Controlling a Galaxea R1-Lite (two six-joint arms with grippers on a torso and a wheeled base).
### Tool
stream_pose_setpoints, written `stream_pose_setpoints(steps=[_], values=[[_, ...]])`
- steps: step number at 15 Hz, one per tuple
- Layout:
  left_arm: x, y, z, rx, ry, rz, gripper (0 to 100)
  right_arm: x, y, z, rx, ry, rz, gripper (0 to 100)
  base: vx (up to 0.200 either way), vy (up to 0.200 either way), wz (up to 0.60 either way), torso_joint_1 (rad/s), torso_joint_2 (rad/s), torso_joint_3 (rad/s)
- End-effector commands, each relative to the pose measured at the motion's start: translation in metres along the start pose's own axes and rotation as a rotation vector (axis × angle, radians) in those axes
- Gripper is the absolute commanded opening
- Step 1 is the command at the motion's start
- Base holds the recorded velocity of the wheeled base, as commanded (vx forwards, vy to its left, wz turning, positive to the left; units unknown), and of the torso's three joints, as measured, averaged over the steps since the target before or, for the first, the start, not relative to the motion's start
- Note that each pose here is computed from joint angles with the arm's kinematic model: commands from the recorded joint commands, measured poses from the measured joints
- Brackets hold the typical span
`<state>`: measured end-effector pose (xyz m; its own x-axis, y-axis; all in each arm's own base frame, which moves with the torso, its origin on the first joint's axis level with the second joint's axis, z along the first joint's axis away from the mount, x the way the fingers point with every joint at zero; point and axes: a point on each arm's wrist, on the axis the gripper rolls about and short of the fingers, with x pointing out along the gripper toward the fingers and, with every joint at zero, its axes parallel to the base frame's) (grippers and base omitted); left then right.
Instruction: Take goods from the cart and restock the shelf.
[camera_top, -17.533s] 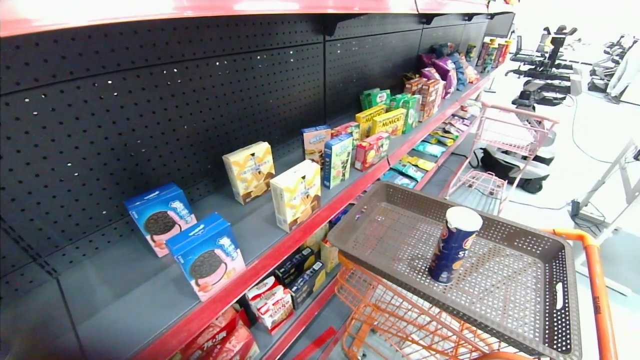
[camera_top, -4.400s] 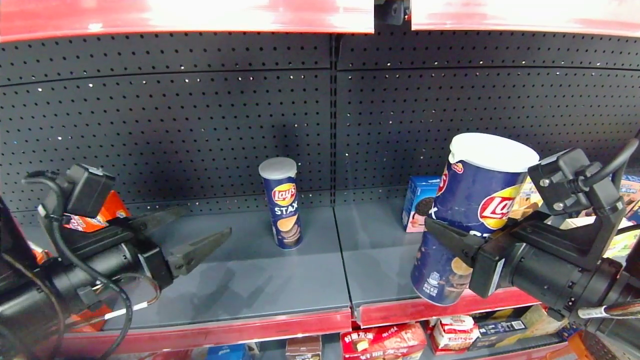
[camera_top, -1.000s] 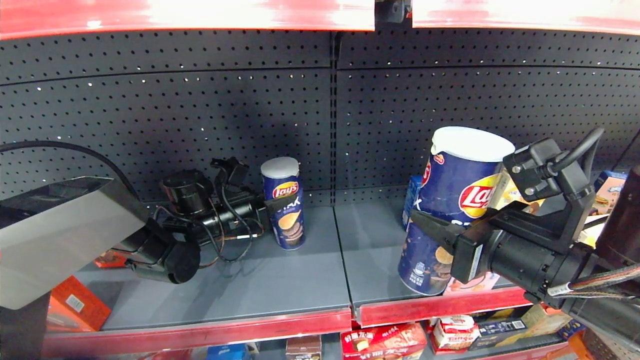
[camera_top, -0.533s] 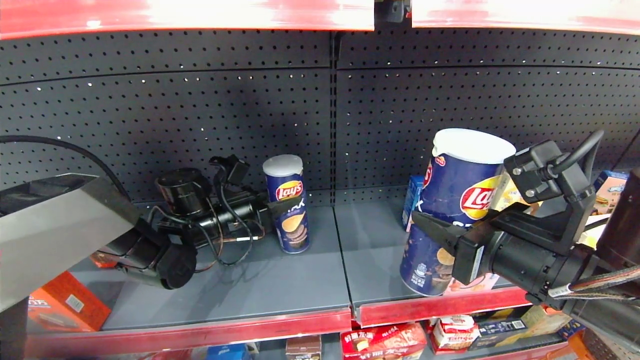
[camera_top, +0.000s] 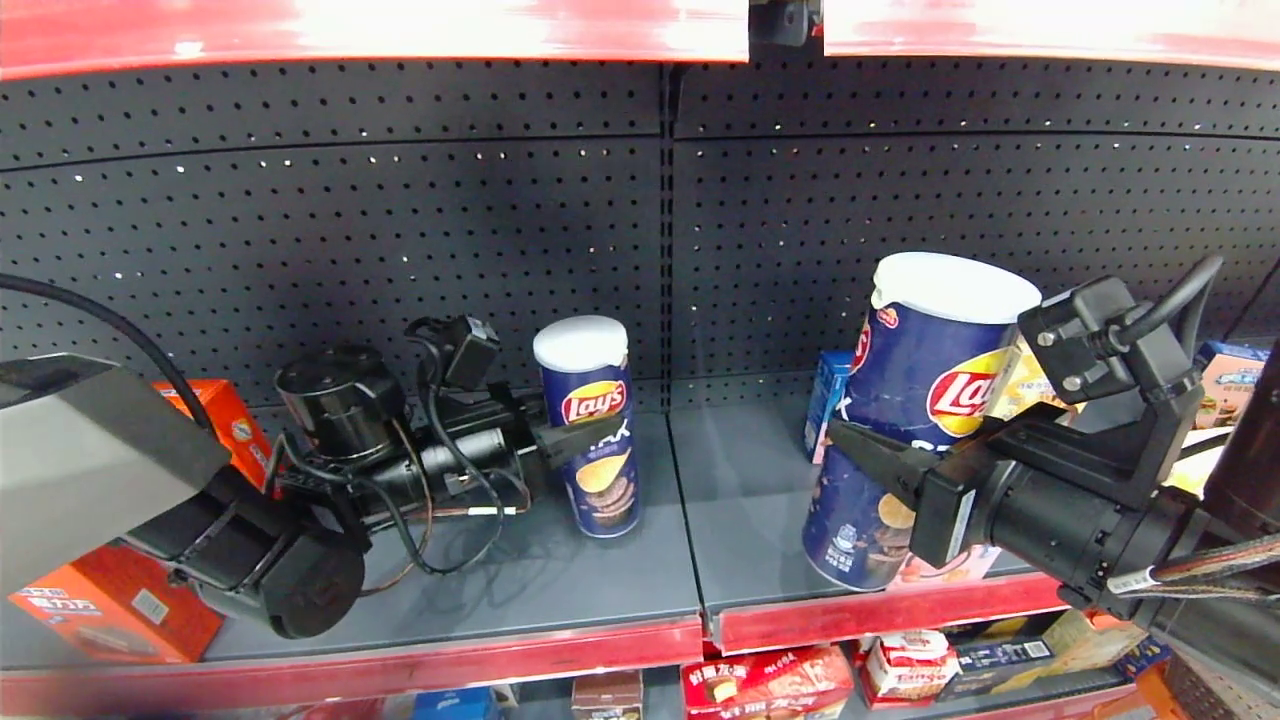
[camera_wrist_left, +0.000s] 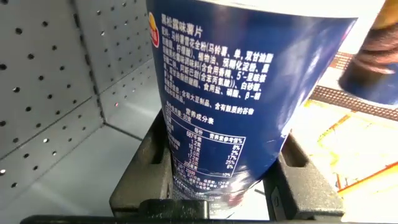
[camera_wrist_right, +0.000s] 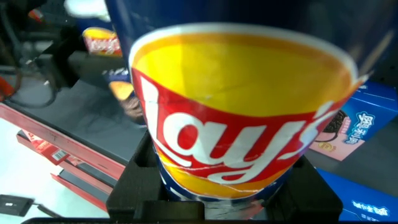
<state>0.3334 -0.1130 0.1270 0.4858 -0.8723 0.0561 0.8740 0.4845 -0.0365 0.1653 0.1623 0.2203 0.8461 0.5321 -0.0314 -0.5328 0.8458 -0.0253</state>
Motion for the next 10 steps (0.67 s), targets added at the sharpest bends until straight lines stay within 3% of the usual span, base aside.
stream_pose_setpoints(steps=[1,6,10], values=[[-0.011,-0.013,-0.009,-0.015,0.015,-0.004,0,0.000,-0.001,0.000,0.000,-0.002,-0.003,0,0.000,0.000,0.00,0.000,0.00,0.000],[-0.026,-0.026,-0.022,-0.018,0.018,0.000,0,0.001,-0.001,-0.001,-0.001,0.003,-0.003,0,0.000,0.000,0.00,0.000,0.00,0.000],[-0.030,-0.028,-0.027,-0.035,0.035,0.006,0,0.001,-0.001,-0.001,-0.002,0.004,-0.003,0,0.000,0.000,0.00,0.000,0.00,0.000]])
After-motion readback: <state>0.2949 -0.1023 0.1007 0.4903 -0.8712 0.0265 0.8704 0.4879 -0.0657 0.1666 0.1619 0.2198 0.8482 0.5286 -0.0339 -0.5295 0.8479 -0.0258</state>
